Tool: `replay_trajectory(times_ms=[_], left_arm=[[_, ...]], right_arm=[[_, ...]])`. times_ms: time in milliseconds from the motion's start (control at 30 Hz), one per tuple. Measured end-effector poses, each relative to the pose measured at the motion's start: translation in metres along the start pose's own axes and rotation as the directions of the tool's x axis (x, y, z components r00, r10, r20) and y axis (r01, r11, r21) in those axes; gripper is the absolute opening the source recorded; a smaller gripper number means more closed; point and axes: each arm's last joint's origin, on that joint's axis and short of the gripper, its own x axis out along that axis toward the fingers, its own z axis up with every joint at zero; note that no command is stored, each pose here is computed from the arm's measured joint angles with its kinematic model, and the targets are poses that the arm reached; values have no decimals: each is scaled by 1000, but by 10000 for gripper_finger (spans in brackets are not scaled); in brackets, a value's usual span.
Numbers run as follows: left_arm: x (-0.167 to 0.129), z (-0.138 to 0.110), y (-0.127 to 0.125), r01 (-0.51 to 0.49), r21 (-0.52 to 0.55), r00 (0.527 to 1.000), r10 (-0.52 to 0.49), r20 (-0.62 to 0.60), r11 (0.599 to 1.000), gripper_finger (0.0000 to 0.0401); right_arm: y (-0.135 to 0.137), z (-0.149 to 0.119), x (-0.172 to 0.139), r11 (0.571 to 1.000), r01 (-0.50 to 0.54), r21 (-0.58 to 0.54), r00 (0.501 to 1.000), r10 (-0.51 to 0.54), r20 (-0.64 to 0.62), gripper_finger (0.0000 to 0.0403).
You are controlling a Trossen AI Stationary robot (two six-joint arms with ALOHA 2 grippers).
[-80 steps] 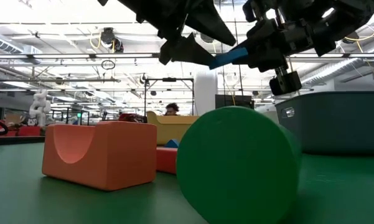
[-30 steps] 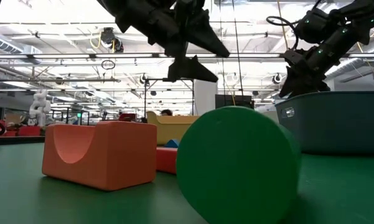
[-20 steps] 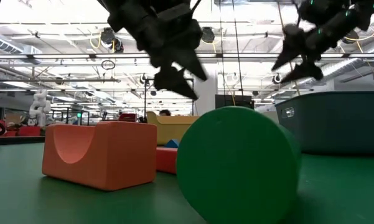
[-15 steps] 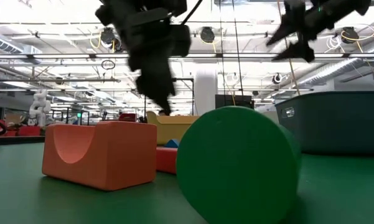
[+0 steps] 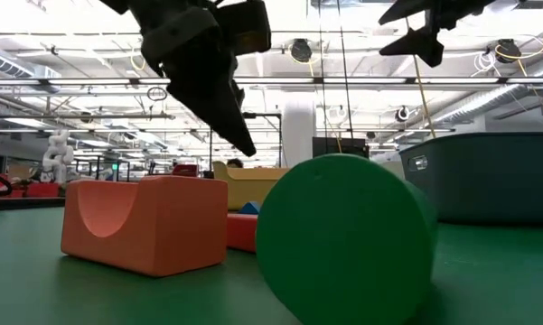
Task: Sort & place blocks by color
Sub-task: Put the blue block into the white bin
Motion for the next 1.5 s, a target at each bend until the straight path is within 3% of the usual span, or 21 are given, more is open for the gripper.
replay_trajectory(times_ms=[133,600,867,1033,1233,1500], left_arm=[[10,-6,4,-8,-43,1000,8,5,999,310],[56,-22,6,-30,-40,996,26,-81,999,310],[61,-22,6,-11,-60,997,6,-77,998,308],[61,-22,6,9,-64,997,-15,-82,998,257],[61,-23,5,21,-59,995,-27,-93,998,132],[54,-22,11,16,-121,994,-29,-108,992,134]], right_arm=[[9,-3,7,1000,-7,-24,1000,7,1,256],[22,-9,29,998,-40,-45,999,38,-38,256],[23,-11,35,999,-34,-32,998,32,-57,256],[22,-12,37,999,-31,-32,998,29,-63,256],[22,-12,37,999,-31,-32,998,29,-64,256],[22,-12,37,999,-31,-32,997,29,-65,256]])
